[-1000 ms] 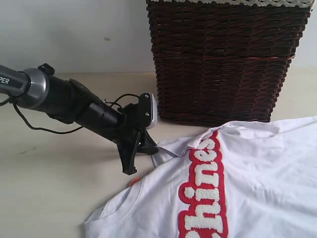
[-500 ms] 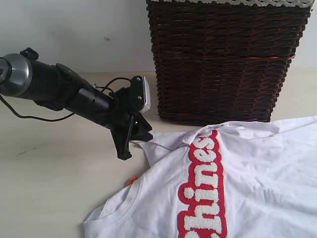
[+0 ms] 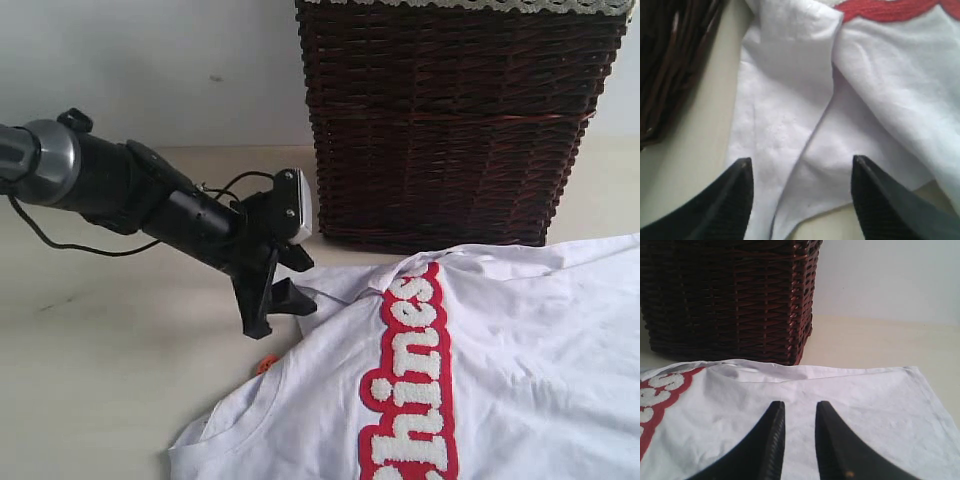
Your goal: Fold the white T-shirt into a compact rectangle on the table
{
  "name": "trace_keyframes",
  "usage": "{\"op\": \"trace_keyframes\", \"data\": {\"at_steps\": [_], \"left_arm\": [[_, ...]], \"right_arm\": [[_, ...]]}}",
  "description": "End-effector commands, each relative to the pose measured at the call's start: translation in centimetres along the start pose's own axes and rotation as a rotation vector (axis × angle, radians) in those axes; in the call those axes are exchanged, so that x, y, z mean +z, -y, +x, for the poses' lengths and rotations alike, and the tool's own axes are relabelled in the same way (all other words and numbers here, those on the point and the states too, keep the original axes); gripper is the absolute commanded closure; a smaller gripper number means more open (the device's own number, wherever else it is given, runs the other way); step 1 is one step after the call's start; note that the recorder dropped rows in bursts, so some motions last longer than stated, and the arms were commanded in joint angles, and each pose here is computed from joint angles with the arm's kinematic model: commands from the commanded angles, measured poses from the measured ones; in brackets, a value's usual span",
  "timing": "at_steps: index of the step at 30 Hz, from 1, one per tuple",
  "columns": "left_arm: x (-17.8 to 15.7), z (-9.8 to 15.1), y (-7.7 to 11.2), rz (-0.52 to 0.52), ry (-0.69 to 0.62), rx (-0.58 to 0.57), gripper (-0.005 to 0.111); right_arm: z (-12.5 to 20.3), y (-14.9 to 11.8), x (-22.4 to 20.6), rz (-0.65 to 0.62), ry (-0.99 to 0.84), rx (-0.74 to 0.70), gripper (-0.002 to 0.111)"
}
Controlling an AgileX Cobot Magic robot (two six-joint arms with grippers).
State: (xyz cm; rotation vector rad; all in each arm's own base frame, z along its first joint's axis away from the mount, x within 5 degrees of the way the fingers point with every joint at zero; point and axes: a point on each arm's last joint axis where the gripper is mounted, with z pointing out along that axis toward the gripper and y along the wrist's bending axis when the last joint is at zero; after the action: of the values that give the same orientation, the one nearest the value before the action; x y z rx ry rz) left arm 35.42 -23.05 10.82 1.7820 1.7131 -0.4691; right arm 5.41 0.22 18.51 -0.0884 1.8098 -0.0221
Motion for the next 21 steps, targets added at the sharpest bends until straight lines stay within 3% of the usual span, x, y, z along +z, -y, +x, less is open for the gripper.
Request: {"op": "trace_keyframes", "data": {"at_steps": [1,9,13,18,21], "left_arm": [[1.1,-0.7,0.7,0.01,0.006,0.014,0.055],[1.0,-1.5,0.6,-0.036,-0.005,0.033,0.085],[0.1,-1.8,-0.4,-0.085,0.0,0.036,0.086],[1.5,-1.1,-0.3,-0.061,-0.011,0.027,0.085],[2.3,-0.6,0.1,-0.039,-0.026,0.031,0.077]], "right_arm": [[0.1,0.0,0.0,0.001,0.01,-0.006,0.085],[0.1,0.0,0.0,0.0,0.01,-0.001,0.085],[0.1,0.0,0.0,0.0,0.01,-0.001,0.085],[0.1,0.0,0.0,0.0,0.01,-0.001,0.085],[0.1,0.0,0.0,0.0,0.01,-0.001,0.085]]}}
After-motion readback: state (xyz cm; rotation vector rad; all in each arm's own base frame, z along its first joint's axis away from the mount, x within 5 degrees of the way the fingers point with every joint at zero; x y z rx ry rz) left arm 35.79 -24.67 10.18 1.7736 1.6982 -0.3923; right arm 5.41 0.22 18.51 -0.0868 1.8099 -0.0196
